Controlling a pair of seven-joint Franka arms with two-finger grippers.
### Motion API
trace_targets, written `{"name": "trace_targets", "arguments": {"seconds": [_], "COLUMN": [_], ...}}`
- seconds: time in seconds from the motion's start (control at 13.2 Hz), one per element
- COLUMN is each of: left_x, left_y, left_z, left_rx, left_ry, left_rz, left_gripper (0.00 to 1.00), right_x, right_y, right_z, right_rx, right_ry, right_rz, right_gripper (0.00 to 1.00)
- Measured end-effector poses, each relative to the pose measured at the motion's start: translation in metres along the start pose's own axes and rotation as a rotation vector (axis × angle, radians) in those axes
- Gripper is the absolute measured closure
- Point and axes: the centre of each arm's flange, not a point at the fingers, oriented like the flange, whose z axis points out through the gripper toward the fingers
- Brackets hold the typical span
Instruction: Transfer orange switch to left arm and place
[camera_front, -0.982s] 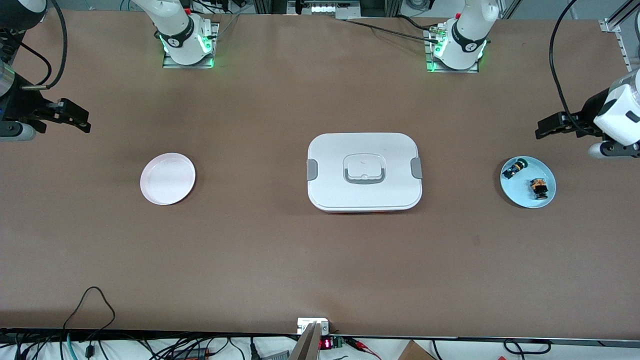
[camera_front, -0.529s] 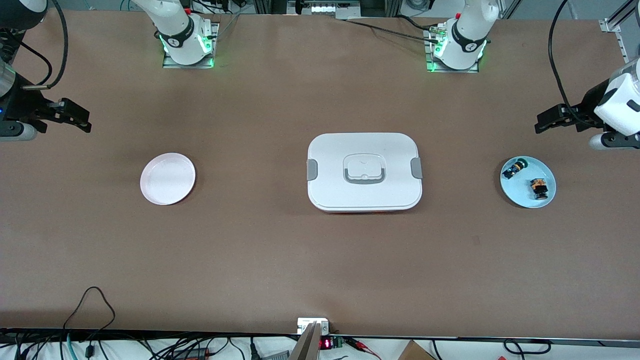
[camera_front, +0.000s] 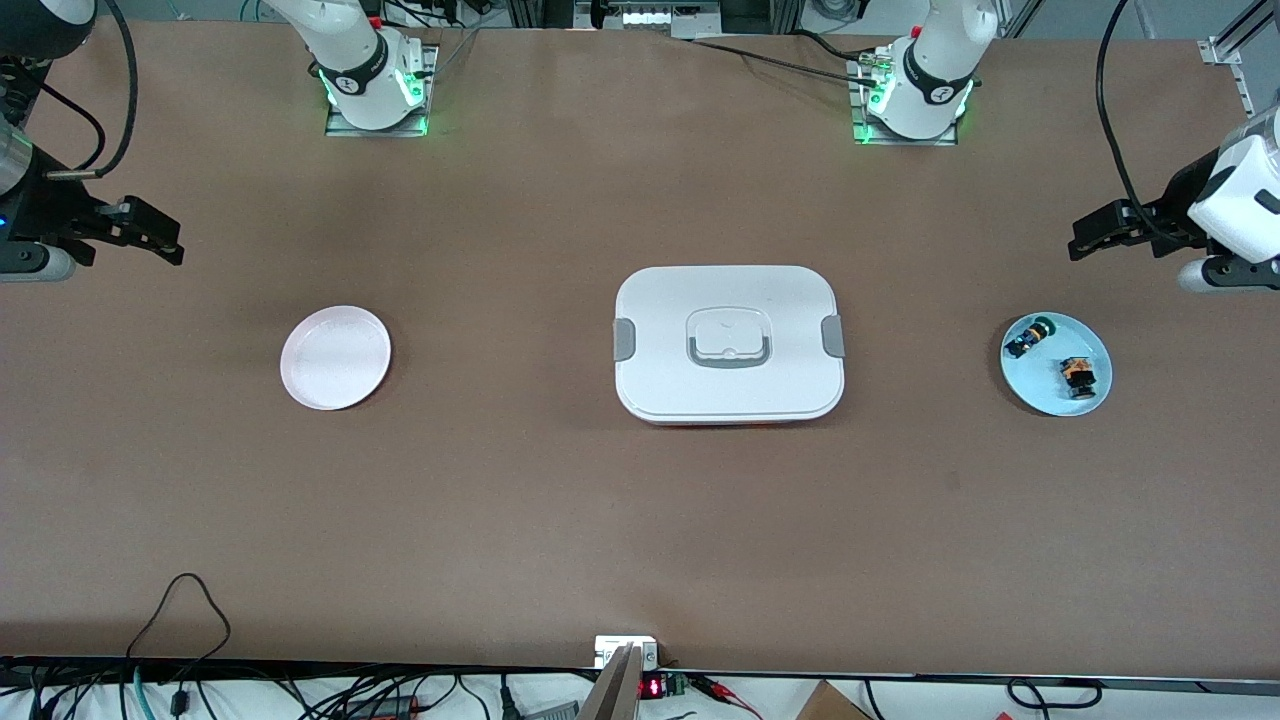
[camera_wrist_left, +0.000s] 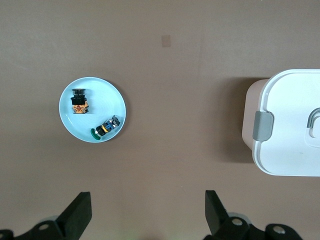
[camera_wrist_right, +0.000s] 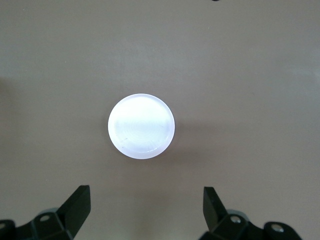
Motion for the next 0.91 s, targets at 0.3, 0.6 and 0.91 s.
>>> {"name": "trace_targets", "arguments": {"seconds": [0.3, 0.6, 0.91], "left_x": [0.0050, 0.0086, 0.0088], "left_y": [0.0019, 0.0030, 0.0031], "left_z": [-0.0026, -0.0032, -0.0034], "left_rx": [-0.002, -0.003, -0.003], "left_ry": [0.040, 0.062, 0.064], "left_rz": [0.003, 0.005, 0.005], "left_gripper": [0.00, 0.00, 0.00], "right_x": [-0.0001, -0.0005, -0.0007], "right_y": [0.0002, 0.0002, 0.0002], "right_z": [0.0001, 0.0004, 0.0005], "right_rx": [0.000, 0.000, 0.000], "right_ry": [-0.001, -0.005, -0.006], "right_rz": [0.000, 0.000, 0.000], "right_gripper": [0.00, 0.00, 0.00]}}
